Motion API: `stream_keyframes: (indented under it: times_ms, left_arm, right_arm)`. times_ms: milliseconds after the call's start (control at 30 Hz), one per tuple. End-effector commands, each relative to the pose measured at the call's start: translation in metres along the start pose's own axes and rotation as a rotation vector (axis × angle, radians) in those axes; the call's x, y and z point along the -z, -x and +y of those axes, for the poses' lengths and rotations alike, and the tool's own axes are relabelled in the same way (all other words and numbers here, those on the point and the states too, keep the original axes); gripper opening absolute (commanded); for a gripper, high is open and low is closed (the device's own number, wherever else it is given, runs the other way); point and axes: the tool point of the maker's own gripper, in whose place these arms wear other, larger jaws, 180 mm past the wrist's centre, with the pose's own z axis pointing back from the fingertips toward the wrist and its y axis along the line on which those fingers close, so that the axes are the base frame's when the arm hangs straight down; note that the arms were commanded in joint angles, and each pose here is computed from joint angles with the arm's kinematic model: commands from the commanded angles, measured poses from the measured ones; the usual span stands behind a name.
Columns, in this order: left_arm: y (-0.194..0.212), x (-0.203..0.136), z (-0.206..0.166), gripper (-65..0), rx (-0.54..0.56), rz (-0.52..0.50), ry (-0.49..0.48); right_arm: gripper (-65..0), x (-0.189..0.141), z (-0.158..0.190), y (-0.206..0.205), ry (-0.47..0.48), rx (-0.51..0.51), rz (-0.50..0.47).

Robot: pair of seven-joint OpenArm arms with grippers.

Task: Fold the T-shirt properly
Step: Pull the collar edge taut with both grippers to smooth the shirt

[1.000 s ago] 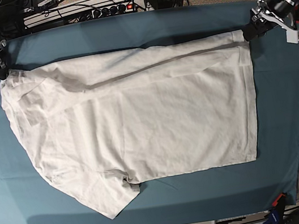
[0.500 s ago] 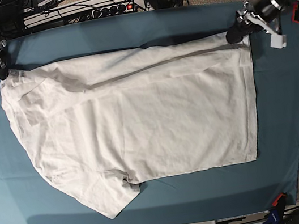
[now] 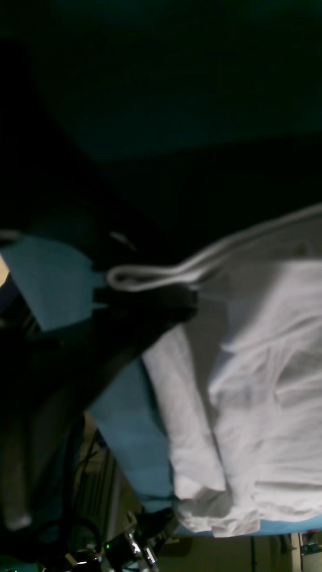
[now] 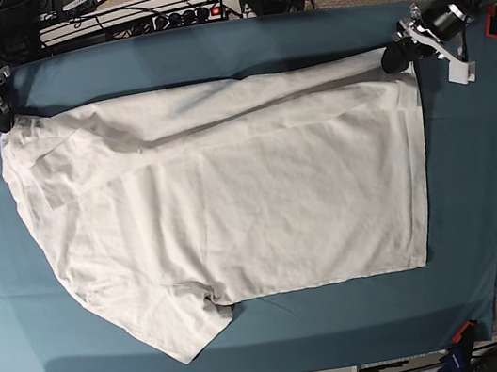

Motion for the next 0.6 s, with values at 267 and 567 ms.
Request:
stream_keyframes:
  times_ms: [267,567]
  left_arm:
    - [-0.001,-0.040,0.014,-65.0,-0.011,-0.049,-0.064]
    - [0.008,-0.072,0.027,-65.0,-0.057,-0.073,-0.103]
  right_arm:
    - [-65.0,-0.020,0.001,-0.005,-0.058,-0.065,0.015]
    - [-65.0,-0.037,-0.013,-0.010,-0.029,-0.108,0.065]
